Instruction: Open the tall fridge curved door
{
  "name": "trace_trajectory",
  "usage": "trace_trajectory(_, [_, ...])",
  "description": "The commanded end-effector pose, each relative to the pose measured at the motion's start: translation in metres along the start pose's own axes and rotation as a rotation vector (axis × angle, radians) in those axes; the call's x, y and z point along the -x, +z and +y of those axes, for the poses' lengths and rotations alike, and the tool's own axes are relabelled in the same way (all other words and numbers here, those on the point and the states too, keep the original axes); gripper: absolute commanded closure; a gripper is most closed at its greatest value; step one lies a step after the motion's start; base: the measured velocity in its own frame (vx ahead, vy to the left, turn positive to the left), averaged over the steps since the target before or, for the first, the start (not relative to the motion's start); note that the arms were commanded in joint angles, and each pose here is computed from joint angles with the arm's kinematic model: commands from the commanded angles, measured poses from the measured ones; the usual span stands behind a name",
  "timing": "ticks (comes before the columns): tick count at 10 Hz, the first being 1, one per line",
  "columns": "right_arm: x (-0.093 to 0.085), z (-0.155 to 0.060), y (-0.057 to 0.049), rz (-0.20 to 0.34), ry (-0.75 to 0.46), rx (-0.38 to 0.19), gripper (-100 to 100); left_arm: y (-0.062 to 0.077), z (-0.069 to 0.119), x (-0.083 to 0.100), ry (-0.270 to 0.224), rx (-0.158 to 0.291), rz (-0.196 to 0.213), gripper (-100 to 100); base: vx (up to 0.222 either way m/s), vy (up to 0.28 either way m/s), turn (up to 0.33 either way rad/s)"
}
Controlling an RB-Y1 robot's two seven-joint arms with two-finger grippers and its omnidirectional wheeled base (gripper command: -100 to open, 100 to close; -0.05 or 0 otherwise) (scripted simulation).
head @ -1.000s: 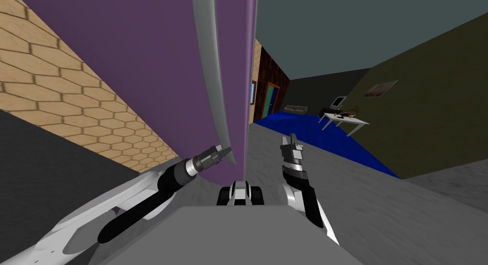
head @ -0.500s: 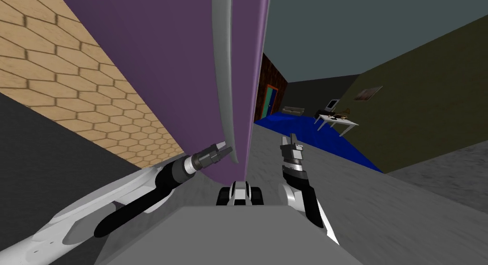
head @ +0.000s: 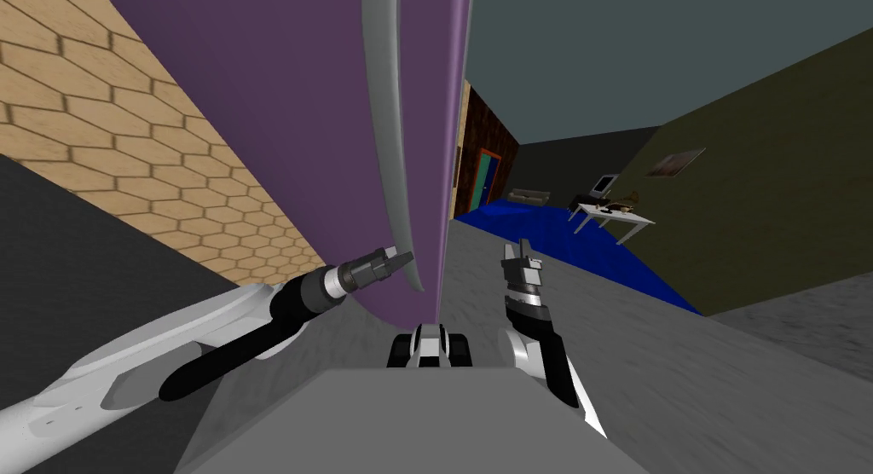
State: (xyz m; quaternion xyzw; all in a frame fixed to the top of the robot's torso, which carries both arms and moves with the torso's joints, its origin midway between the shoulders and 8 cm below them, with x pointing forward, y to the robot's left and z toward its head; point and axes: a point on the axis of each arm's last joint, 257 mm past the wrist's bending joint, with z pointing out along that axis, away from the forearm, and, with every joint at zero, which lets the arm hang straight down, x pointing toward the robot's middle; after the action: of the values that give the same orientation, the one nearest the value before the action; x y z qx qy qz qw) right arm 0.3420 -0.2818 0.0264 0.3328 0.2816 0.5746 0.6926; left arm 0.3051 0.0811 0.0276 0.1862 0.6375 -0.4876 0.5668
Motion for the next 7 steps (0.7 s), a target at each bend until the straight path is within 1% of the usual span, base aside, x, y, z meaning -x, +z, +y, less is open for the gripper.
trace_trajectory(1, [0.0000, 0.0000, 0.0000, 0.000, 0.000, 0.000, 0, 0.0036, -0.0043, 0.0151, -0.001, -0.010, 0.007, -100, -0.018, -0.024, 0.044])
trace_trajectory(2, [0.0000, 0.0000, 0.0000, 0.000, 0.000, 0.000, 0, 0.0036, -0.0030, 0.0121, 0.002, -0.009, 0.006, -100, -0.009, -0.010, 0.007])
trace_trajectory(3, [0.0000, 0.0000, 0.0000, 0.000, 0.000, 0.000, 0, 0.0039, -0.0029, 0.0129, -0.001, -0.008, 0.005, 0, 0.000, 0.000, 0.000])
trace_trajectory(7, [0.0000, 0.0000, 0.0000, 0.000, 0.000, 0.000, 0, 0.0038, -0.0026, 0.0129, -0.001, -0.007, 0.005, 0, 0.000, 0.000, 0.000])
